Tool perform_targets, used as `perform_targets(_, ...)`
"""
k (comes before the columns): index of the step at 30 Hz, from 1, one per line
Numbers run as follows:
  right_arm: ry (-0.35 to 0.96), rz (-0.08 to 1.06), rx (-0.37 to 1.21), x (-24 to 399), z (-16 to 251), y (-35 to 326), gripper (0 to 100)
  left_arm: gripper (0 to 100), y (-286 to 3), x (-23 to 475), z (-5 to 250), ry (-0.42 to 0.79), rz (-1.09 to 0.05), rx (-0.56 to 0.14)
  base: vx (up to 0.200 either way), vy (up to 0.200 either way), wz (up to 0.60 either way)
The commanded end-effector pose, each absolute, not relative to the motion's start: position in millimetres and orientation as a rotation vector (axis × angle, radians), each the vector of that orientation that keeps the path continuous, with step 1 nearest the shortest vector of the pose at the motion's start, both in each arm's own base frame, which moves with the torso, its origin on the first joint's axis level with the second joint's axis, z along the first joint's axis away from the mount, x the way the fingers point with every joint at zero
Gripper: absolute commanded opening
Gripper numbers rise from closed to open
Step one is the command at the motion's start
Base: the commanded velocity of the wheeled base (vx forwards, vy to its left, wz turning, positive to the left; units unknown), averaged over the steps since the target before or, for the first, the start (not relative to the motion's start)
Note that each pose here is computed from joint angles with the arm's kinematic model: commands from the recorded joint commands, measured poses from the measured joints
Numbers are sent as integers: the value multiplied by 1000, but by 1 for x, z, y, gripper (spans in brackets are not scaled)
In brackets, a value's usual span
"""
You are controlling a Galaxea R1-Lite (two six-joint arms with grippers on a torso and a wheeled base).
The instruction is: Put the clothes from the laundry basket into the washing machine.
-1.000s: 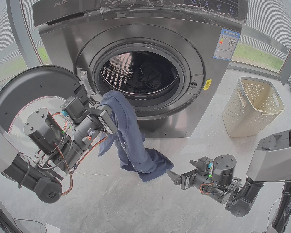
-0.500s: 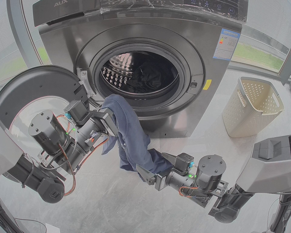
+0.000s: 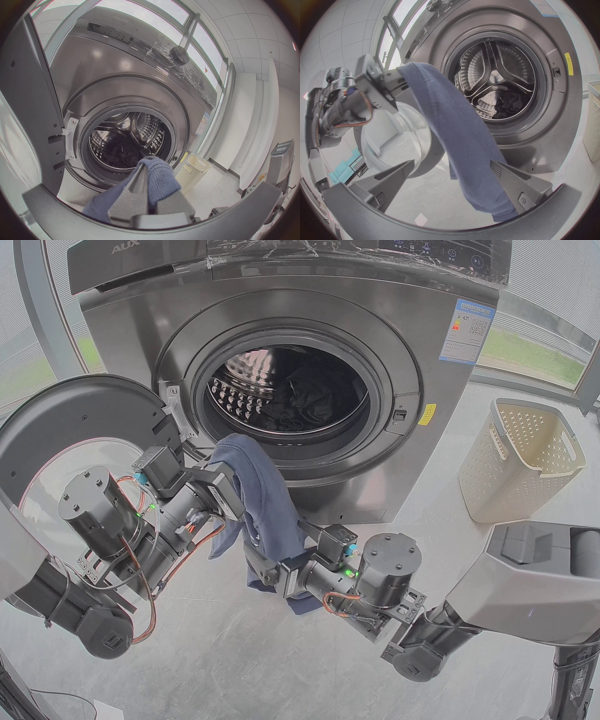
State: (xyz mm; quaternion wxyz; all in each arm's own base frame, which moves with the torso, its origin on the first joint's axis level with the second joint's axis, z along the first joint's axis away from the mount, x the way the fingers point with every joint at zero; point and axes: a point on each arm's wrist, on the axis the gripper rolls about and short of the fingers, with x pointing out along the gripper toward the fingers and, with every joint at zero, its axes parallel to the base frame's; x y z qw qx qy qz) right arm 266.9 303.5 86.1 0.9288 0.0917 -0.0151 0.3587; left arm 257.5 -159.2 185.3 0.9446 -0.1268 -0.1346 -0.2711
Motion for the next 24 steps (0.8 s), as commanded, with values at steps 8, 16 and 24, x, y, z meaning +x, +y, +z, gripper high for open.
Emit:
perform_targets(8,-63,588,166,332,72,287,100,0,-158,255,192,-298,-555,-267,0,0,0)
perform_targets(16,-97,514,171,350,85,259,100,0,-158,255,195,-309,-554,-270,0,0,0)
perform_targets(24,-150,472,186,357,109,236,100,0,-157,255,193,-302,-552,-266,0,0,0)
